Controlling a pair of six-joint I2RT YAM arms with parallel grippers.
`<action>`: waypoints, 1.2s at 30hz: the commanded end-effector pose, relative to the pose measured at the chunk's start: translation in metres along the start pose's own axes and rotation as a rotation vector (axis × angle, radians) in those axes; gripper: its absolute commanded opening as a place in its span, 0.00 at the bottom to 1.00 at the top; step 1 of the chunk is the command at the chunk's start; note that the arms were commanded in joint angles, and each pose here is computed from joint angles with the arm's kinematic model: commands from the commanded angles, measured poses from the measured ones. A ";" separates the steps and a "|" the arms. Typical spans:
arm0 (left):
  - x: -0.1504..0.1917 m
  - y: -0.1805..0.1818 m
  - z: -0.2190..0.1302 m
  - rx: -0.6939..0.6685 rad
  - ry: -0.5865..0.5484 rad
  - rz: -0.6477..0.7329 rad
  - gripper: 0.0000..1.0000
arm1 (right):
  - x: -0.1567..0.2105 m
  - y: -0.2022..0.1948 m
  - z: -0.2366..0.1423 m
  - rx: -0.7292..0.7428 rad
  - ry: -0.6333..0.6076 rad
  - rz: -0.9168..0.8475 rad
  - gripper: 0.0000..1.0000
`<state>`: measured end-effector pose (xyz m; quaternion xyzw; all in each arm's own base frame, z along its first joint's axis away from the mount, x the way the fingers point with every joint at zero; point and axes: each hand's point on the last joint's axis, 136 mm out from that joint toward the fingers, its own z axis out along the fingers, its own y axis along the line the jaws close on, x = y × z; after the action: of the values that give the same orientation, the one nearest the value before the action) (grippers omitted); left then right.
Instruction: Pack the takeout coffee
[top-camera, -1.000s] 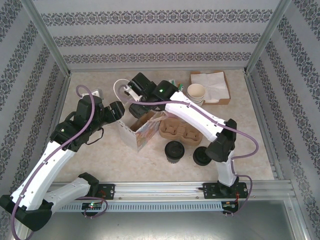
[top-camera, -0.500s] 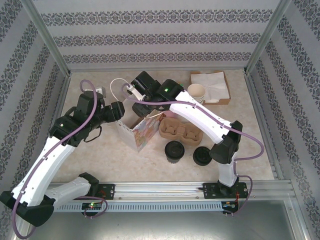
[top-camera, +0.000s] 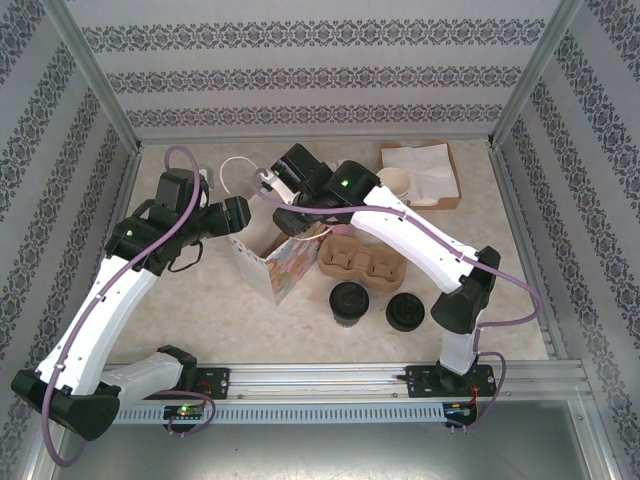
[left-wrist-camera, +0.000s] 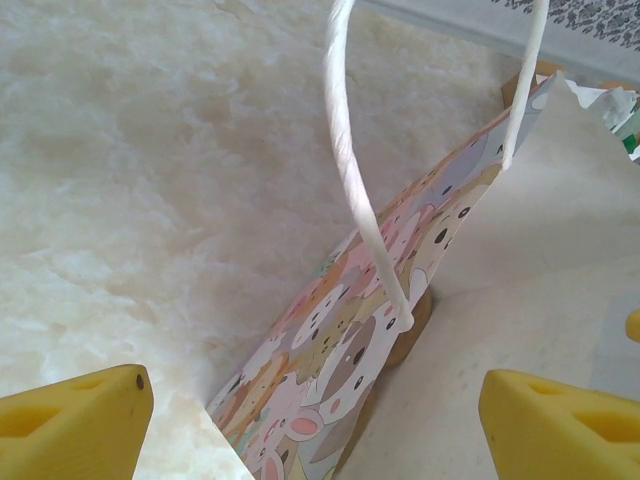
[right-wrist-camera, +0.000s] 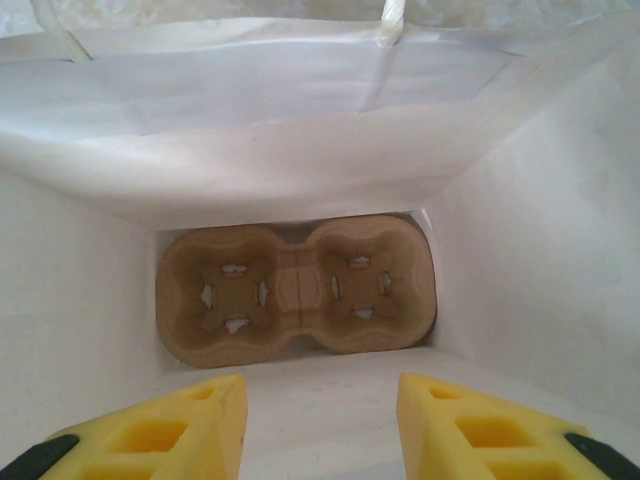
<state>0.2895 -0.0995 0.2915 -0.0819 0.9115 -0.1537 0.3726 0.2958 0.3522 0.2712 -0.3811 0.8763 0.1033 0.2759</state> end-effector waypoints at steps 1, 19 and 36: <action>-0.015 -0.011 -0.009 0.060 -0.037 0.017 0.86 | -0.003 0.002 -0.021 -0.003 -0.040 0.010 0.44; -0.002 -0.018 -0.018 0.151 -0.034 -0.027 0.86 | 0.027 -0.050 -0.161 0.196 -0.259 0.200 0.53; 0.015 -0.003 -0.028 0.143 -0.069 -0.093 0.87 | 0.217 -0.022 -0.104 0.031 0.035 0.413 0.66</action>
<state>0.2572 -0.1055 0.2958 -0.0848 0.8905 -0.2286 0.3842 0.1600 0.1500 0.2544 -0.1915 0.9351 0.1056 0.2787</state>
